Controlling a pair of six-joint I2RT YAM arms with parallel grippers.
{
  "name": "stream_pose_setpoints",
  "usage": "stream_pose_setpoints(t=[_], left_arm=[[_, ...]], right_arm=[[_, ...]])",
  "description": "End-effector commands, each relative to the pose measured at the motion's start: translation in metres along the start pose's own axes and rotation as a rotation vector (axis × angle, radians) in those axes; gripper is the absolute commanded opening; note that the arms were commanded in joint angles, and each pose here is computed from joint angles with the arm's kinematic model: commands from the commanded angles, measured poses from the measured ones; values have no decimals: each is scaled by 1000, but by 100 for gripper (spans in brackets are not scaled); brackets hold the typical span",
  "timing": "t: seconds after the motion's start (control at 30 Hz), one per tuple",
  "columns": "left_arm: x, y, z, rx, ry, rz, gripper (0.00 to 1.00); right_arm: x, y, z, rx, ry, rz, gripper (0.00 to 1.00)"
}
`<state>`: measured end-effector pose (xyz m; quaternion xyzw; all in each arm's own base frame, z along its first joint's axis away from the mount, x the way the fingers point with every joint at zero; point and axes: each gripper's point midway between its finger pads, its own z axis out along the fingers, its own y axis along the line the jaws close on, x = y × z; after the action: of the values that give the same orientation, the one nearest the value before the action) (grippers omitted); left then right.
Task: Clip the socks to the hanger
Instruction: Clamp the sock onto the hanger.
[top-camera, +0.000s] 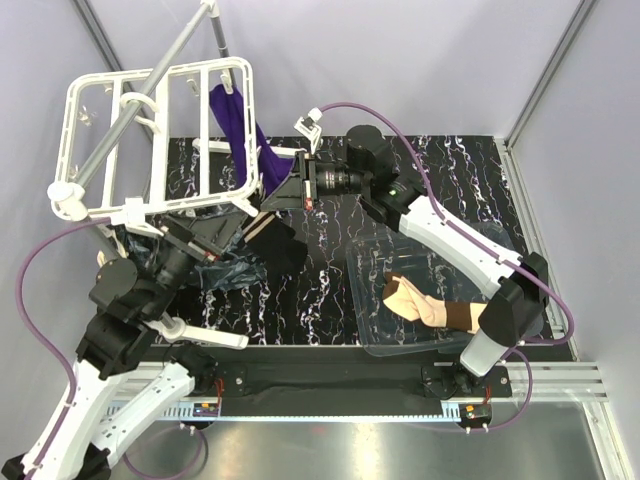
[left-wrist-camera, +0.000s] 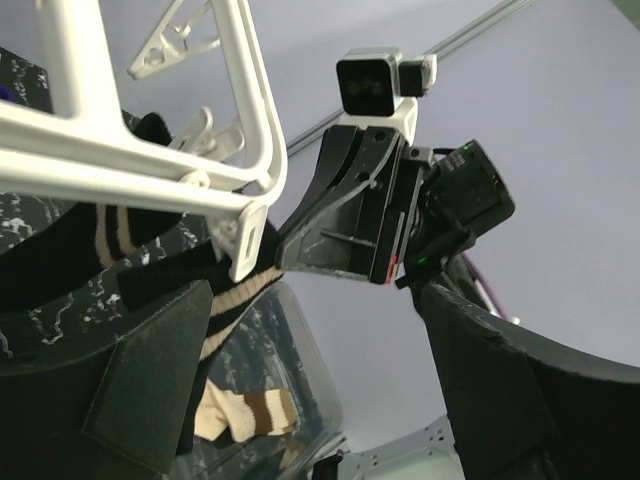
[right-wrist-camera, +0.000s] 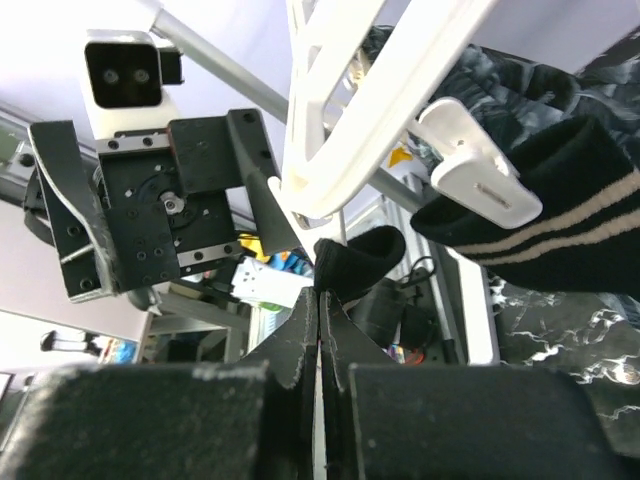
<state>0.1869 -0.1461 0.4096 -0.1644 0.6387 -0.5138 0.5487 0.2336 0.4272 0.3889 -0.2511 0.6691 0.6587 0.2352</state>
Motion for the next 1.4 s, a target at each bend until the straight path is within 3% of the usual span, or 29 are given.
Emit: stream_pose_setpoints(t=[0.0,0.17,0.3,0.5,0.77,1.0,1.23,1.37], left_arm=[[11,8,-9,2,47,60,86],[12,9,-30,-12,88,170,81],[-19,27,-46,-130,-34,305,79],[-43,40,-49,-258,-78,462,79],[-49,44,-27,-315,-102,439,80],[-66,57,-8,-410,-195,449,81],[-83,60,-1,-448,-263,543,81],[-89,61,1,-468,-289,555,81]], right_arm=[[-16,4,0,36,-42,-98,0],[-28,-12,-11,94,-84,-114,0],[-42,-19,-26,112,-119,-121,0],[-67,-32,-50,127,-145,-125,0],[-98,-62,-66,148,-152,-141,0],[-106,-70,-60,125,-151,-139,0],[-103,-81,-65,198,-169,-155,6],[-100,-87,-68,231,-165,-137,17]])
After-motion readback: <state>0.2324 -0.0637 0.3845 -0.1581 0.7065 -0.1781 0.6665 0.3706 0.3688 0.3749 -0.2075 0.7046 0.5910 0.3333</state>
